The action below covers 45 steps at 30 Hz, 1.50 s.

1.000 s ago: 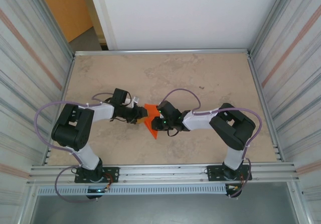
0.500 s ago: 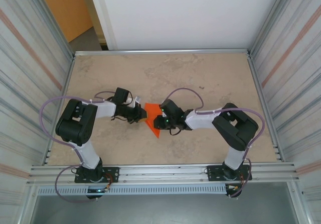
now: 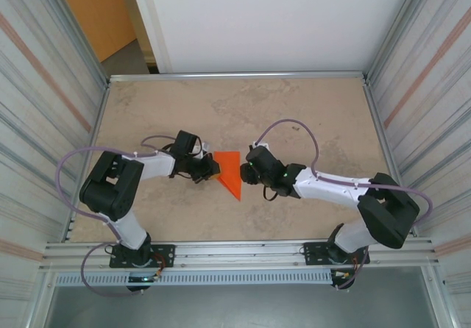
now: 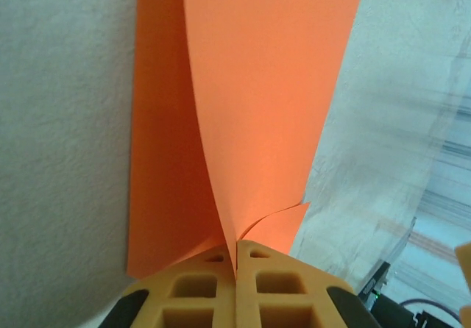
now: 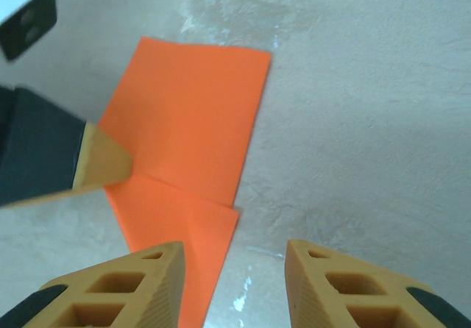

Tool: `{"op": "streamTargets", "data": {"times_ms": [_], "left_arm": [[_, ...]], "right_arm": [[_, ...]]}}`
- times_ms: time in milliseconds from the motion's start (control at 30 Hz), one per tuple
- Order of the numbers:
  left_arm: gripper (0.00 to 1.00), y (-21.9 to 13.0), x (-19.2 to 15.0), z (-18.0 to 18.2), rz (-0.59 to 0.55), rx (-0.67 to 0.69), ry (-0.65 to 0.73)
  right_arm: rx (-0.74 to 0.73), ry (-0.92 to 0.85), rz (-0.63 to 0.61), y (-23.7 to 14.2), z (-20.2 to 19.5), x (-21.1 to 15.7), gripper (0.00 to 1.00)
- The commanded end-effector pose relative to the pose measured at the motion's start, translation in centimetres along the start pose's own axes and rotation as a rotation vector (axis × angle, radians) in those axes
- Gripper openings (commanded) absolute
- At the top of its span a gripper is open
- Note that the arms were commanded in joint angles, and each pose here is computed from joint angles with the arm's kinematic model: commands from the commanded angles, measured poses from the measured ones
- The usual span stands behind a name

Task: Fold a paper plane with a square sheet of paper (pick it up from the middle)
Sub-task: Fourth fold the wing at the center of the table.

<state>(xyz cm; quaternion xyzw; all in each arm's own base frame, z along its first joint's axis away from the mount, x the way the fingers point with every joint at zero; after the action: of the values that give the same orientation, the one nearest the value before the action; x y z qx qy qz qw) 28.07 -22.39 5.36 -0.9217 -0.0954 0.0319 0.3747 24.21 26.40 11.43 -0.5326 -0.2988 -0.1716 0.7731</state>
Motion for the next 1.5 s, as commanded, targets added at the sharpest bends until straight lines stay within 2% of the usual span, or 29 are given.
{"op": "streamTargets", "data": {"times_ms": [0,200,533,1100,1467], "left_arm": [[0.05,-0.2,0.7,-1.2,-0.099,0.029,-0.066],[0.05,-0.8,1.1,-1.8,-0.145,0.081,-0.103],[0.06,-0.6,0.6,-2.0,-0.115,0.097,-0.122],[0.06,-0.7,0.4,-2.3,-0.101,0.105,-0.121],[0.07,-0.7,0.3,-2.4,-0.088,0.103,-0.117]], "right_arm": [[-0.069,-0.21,-0.015,-0.3,0.0,-1.1,0.39],[-0.04,-0.342,0.024,1.7,2.9,-3.4,0.39],[-0.035,-0.345,0.041,4.3,4.0,-4.1,0.4],[-0.095,-0.351,0.049,6.2,3.3,-4.2,0.38],[-0.11,-0.361,0.049,6.3,3.0,-4.3,0.31]]}}
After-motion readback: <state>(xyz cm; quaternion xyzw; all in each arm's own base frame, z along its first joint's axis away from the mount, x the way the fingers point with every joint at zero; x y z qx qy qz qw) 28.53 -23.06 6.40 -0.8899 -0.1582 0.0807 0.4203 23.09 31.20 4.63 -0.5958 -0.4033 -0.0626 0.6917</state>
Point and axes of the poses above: each hand's point on the last joint's axis, 136 mm out from that joint toward the fingers, its own y axis out along the fingers, its own z axis along the line the jaws close on, x = y × z, the point moved 3 cm from there along -y, back along the fingers
